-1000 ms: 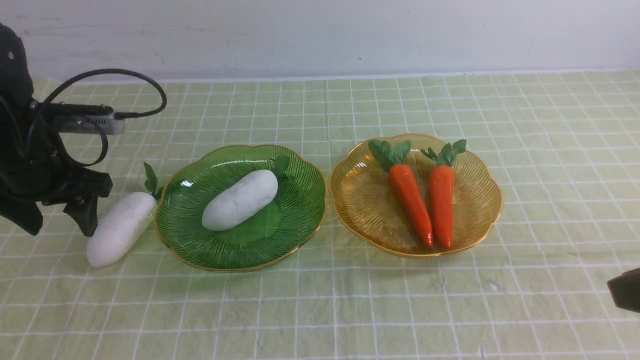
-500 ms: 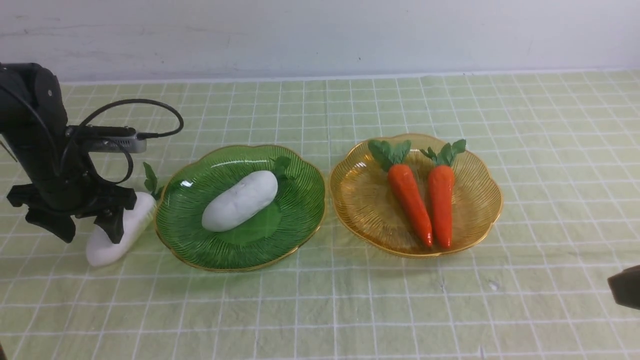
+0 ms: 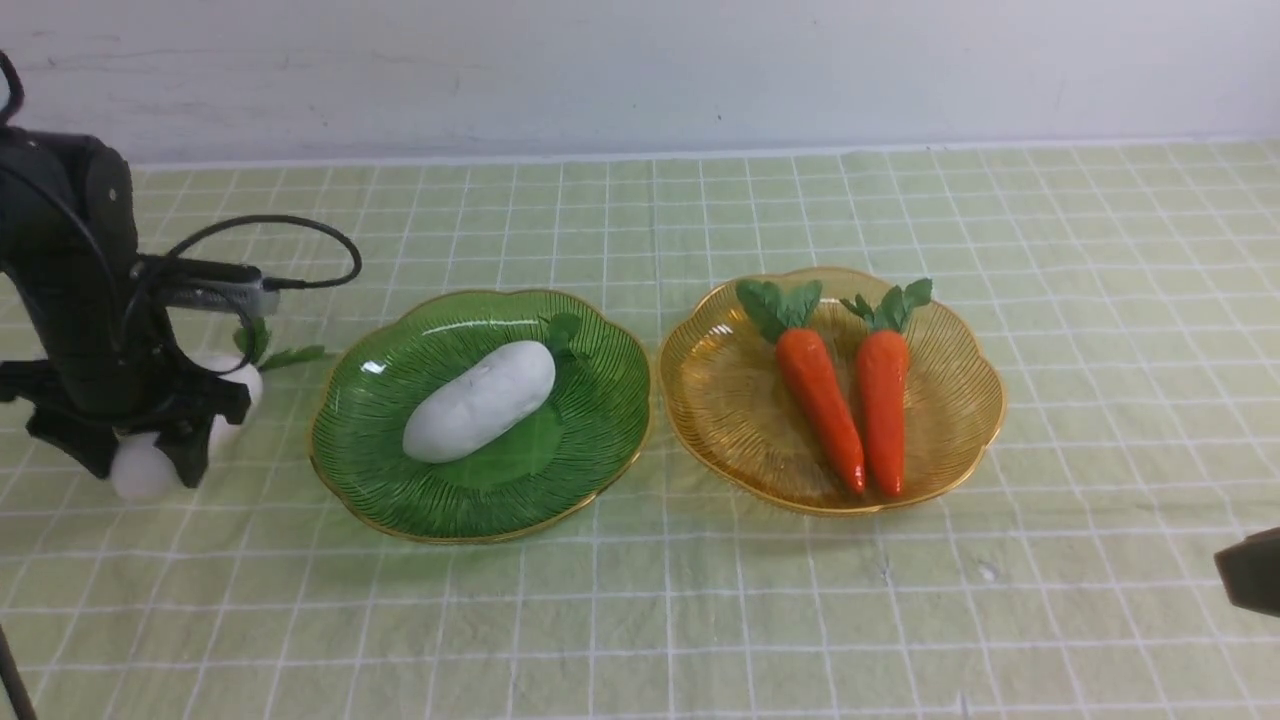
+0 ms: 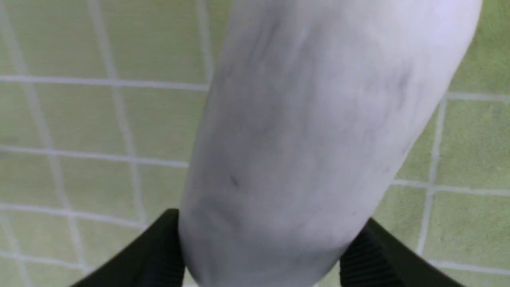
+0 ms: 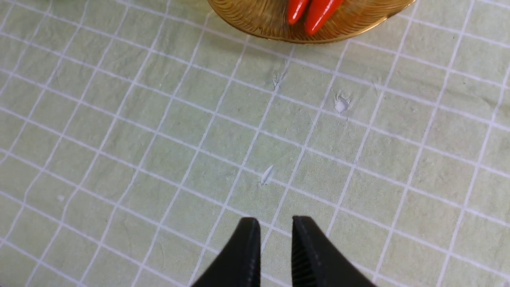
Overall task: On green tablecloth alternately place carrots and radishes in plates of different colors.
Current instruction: 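Pick up the white radish and place it in the left plate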
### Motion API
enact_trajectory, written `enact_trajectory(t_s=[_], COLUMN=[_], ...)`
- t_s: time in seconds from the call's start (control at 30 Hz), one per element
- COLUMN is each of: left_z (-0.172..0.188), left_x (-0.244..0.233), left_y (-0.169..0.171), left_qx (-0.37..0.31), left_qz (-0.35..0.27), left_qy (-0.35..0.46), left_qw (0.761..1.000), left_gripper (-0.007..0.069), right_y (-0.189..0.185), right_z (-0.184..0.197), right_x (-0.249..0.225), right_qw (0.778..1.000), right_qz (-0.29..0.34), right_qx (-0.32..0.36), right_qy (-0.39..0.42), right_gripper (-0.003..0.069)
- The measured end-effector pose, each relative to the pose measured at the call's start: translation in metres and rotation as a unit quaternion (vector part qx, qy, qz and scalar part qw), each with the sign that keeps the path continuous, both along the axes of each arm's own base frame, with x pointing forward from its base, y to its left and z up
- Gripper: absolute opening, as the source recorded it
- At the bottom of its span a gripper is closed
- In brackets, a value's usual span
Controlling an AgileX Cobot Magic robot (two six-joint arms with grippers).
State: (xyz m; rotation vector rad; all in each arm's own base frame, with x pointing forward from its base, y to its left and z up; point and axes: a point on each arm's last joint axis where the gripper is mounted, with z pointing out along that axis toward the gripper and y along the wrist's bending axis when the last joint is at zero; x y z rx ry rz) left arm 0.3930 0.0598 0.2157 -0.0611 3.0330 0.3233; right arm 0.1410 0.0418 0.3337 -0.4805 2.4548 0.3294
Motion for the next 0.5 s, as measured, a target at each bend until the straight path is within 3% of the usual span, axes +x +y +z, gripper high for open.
enact_trajectory(t_s=[0.13, 0.27, 0.5], left_z=[0.048, 0.068, 0.041], left_x=[-0.005, -0.007, 0.005], left_y=[0.000, -0.013, -0.065], left_qx=[0.002, -0.060, -0.165], left_qz=[0.030, 0.036, -0.016], left_qy=[-0.042, -0.073, -0.030], left_qw=[0.999, 0.995, 0.986], left_gripper=[0.0443, 0.0443, 0.0443], right_y=[0.000, 0.000, 0.000], right_z=[0.000, 0.001, 0.001], right_x=[0.000, 0.001, 0.001], right_qw=[1.000, 1.000, 1.000], right_qz=[-0.001, -0.001, -0.002], right_qx=[0.000, 0.001, 0.001], right_qy=[-0.002, -0.006, -0.007], right_gripper=[0.0107, 0.0107, 0.0107])
